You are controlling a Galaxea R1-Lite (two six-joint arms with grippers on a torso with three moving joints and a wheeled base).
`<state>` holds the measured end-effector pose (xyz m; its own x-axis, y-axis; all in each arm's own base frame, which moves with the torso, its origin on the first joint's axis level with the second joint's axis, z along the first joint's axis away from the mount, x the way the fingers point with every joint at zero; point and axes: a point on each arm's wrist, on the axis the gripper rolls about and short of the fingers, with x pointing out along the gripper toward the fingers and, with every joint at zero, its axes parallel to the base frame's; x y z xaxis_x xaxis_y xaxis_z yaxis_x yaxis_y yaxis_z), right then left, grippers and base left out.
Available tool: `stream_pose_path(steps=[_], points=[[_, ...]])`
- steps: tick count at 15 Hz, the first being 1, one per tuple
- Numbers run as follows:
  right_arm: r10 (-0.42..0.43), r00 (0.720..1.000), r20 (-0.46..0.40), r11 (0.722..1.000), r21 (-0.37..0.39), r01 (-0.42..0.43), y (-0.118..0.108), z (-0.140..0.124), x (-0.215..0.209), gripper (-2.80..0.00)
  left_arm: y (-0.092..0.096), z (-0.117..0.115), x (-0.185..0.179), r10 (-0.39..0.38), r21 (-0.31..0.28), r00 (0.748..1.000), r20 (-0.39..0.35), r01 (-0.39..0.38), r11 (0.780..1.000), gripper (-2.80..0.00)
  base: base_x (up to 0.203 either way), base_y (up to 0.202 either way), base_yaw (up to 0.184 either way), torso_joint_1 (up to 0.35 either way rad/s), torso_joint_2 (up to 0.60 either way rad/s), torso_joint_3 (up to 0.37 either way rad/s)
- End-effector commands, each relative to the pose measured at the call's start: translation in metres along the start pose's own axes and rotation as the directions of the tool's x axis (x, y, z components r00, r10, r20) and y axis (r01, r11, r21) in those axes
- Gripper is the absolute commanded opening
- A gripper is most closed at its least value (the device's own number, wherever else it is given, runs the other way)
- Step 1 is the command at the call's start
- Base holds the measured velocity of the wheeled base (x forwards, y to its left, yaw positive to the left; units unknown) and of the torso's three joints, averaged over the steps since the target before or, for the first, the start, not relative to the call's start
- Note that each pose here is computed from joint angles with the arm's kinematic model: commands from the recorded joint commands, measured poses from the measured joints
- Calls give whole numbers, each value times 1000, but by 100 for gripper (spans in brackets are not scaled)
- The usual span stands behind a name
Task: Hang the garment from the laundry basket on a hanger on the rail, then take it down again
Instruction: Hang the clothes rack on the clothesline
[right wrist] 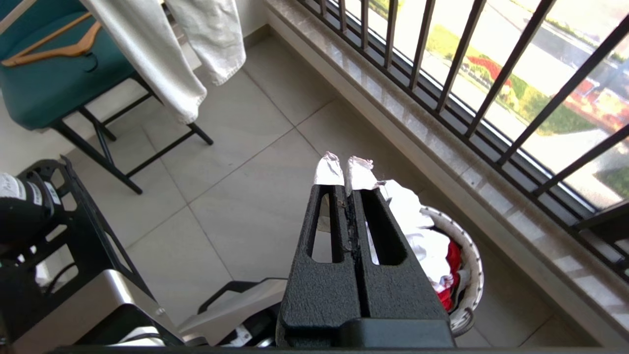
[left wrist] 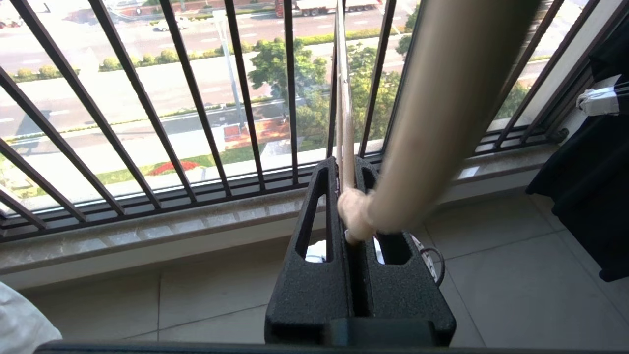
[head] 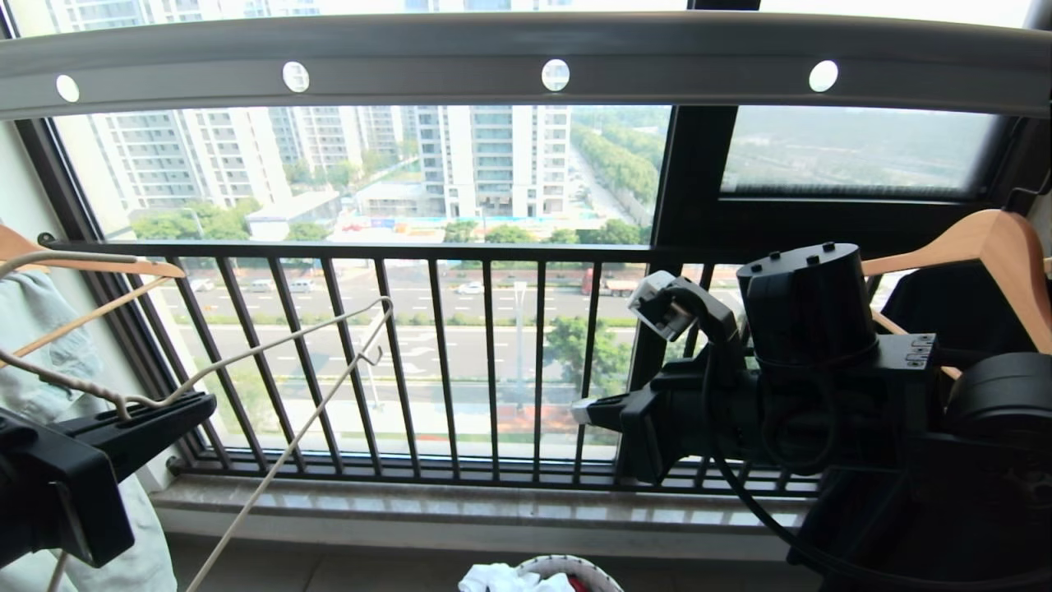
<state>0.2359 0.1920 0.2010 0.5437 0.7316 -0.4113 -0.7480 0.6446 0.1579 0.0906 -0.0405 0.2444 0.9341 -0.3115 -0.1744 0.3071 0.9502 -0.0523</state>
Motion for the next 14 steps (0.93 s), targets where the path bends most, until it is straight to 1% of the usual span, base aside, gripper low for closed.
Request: stream_pose_path(steps=[1, 2, 5, 6, 8, 10, 12, 14], points=[[-13, 1000, 3, 1000, 0, 13, 0, 1, 1, -280, -1, 15, 0, -1, -3, 999, 42, 1, 1000, -280, 0, 0, 0, 0, 0, 0], [-25, 1000, 3, 1000, -2, 25, -1, 1, 2, -280, -2, 22, -1, 1, 8, 999, 50, -1, 1000, -280, 0, 0, 0, 0, 0, 0], [-33, 999, -1, 999, -2, 33, -1, 0, 3, -280, -4, 47, 3, 0, 30, 1000, 3, 0, 1000, -280, 0, 0, 0, 0, 0, 0], [-33, 999, -1, 999, -2, 33, -1, 0, 3, -280, -6, 56, 13, 0, 34, 1000, -16, 1, 999, -280, 0, 0, 0, 0, 0, 0], [-38, 999, 1, 999, -2, 38, -1, 1, 3, -280, -9, 76, 28, -2, 37, 1000, -21, 3, 999, -280, 0, 0, 0, 0, 0, 0], [-49, 999, 3, 999, -3, 49, -2, 2, 3, -280, -13, 92, 41, -24, 41, 997, -67, 27, 999, -280, 0, 0, 0, 0, 0, 0], [-49, 999, 4, 999, -4, 49, -2, 2, 4, -280, -16, 100, 59, -40, 41, 993, -109, 45, 998, -280, 0, 0, 0, 0, 0, 0], [-50, 999, 6, 999, -5, 50, -2, 2, 4, -280, -19, 109, 79, -38, 41, 993, -116, 43, 998, -280, 0, 0, 0, 0, 0, 0]])
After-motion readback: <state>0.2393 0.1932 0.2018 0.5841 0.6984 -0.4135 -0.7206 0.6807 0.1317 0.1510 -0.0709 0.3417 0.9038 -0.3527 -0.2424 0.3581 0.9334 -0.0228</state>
